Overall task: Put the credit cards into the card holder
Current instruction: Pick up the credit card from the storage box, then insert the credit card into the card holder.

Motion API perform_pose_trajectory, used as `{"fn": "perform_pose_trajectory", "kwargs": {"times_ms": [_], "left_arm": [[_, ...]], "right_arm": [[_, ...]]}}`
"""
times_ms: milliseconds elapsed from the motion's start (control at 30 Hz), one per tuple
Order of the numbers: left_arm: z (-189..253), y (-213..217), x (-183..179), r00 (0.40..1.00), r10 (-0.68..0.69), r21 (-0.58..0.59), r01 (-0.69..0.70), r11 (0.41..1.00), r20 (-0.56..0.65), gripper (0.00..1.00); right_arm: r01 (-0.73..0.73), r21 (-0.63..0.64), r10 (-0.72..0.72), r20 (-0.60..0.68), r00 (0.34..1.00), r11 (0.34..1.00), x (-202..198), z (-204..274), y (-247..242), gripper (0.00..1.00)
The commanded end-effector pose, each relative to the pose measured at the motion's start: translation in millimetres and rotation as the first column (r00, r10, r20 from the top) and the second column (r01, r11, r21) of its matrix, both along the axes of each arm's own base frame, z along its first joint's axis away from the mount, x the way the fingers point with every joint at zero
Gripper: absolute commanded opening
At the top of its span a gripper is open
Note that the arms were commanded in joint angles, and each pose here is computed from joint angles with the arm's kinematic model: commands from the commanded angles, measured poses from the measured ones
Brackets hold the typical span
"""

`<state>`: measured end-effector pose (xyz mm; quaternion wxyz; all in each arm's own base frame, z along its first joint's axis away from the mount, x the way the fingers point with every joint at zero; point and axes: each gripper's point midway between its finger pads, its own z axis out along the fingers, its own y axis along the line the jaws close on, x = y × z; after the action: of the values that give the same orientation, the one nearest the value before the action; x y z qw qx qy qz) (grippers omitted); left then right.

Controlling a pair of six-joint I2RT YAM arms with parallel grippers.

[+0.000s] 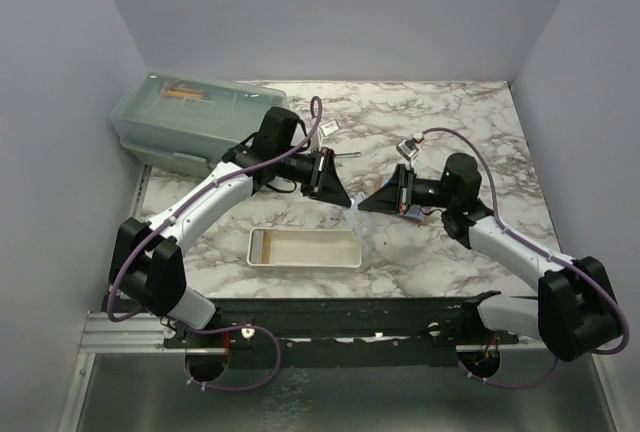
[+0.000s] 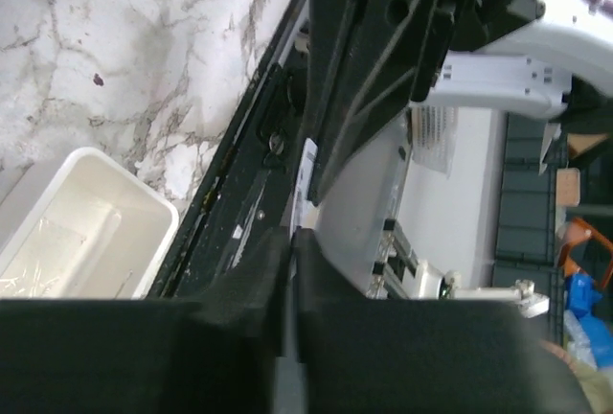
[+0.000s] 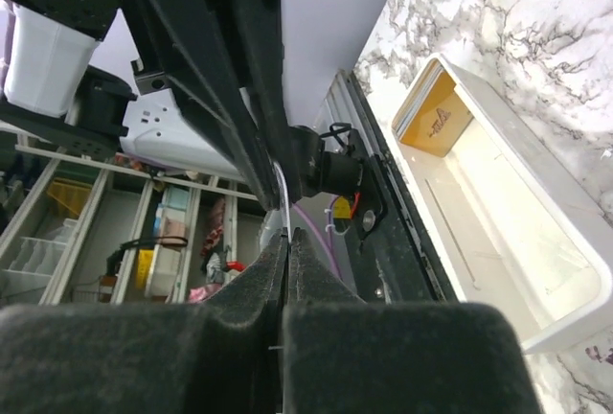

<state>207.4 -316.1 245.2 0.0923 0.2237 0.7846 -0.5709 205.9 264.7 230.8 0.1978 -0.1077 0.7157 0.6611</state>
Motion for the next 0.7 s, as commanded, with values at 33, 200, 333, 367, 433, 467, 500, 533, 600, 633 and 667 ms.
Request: {"fn": "perform_pose_trajectory", "kwargs": {"times_ms": [33, 200, 333, 367, 433, 467, 500, 533, 600, 633, 667], "left_arm": [[12.1, 3.7, 41.1, 0.972, 0.211, -0.024, -0.215, 0.976, -0.104, 0.47], [24.6, 7.7, 47.0, 0.950, 0.297, -0.086, -0.304, 0.949, -0.093, 0.69], [30.5, 6.7, 42.4, 0.935, 0.318, -0.175, -0.344, 0.923, -0.160, 0.70], [30.4, 6.8, 40.8, 0.931, 0.319, -0.190, -0.351, 0.917, -0.179, 0.70], [32.7, 6.3, 39.3, 0.926, 0.332, -0.218, -0.366, 0.905, -0.178, 0.70], [34.2, 6.0, 38.3, 0.925, 0.340, -0.227, -0.372, 0.900, -0.168, 0.71], [35.7, 4.9, 37.1, 0.923, 0.352, -0.235, -0.380, 0.895, -0.155, 0.72], [38.1, 4.6, 36.8, 0.920, 0.366, -0.245, -0.390, 0.887, -0.139, 0.72], [42.7, 2.6, 36.4, 0.912, 0.394, -0.267, -0.409, 0.872, -0.109, 0.73], [44.0, 2.0, 37.7, 0.907, 0.410, -0.275, -0.421, 0.865, -0.100, 0.73], [45.6, 1.2, 39.3, 0.902, 0.422, -0.283, -0.430, 0.857, -0.092, 0.72]], "right_arm": [[0.091, 0.026, -0.091, 0.005, 0.996, 0.995, 7.7, 11.3, -0.6, 0.00], [0.206, 0.047, -0.207, 0.000, 0.978, 0.977, 29.6, 26.5, -1.9, 0.00], [0.281, 0.080, -0.283, 0.015, 0.959, 0.956, 45.1, 41.0, -3.9, 0.00], [0.296, 0.088, -0.298, 0.020, 0.954, 0.951, 48.3, 44.6, -4.2, 0.00], [0.321, 0.108, -0.325, 0.028, 0.945, 0.941, 53.5, 50.6, -5.4, 0.00], [0.333, 0.115, -0.338, 0.029, 0.941, 0.936, 55.6, 51.9, -5.8, 0.00], [0.349, 0.120, -0.355, 0.027, 0.934, 0.929, 58.5, 52.6, -6.8, 0.00], [0.363, 0.125, -0.369, 0.023, 0.929, 0.923, 61.0, 53.1, -7.7, 0.00], [0.385, 0.141, -0.391, 0.017, 0.920, 0.912, 64.7, 54.7, -9.1, 0.00], [0.384, 0.153, -0.391, 0.016, 0.920, 0.911, 64.9, 57.2, -8.5, 0.00], [0.383, 0.168, -0.391, 0.018, 0.920, 0.908, 65.3, 59.7, -8.4, 0.00]]}}
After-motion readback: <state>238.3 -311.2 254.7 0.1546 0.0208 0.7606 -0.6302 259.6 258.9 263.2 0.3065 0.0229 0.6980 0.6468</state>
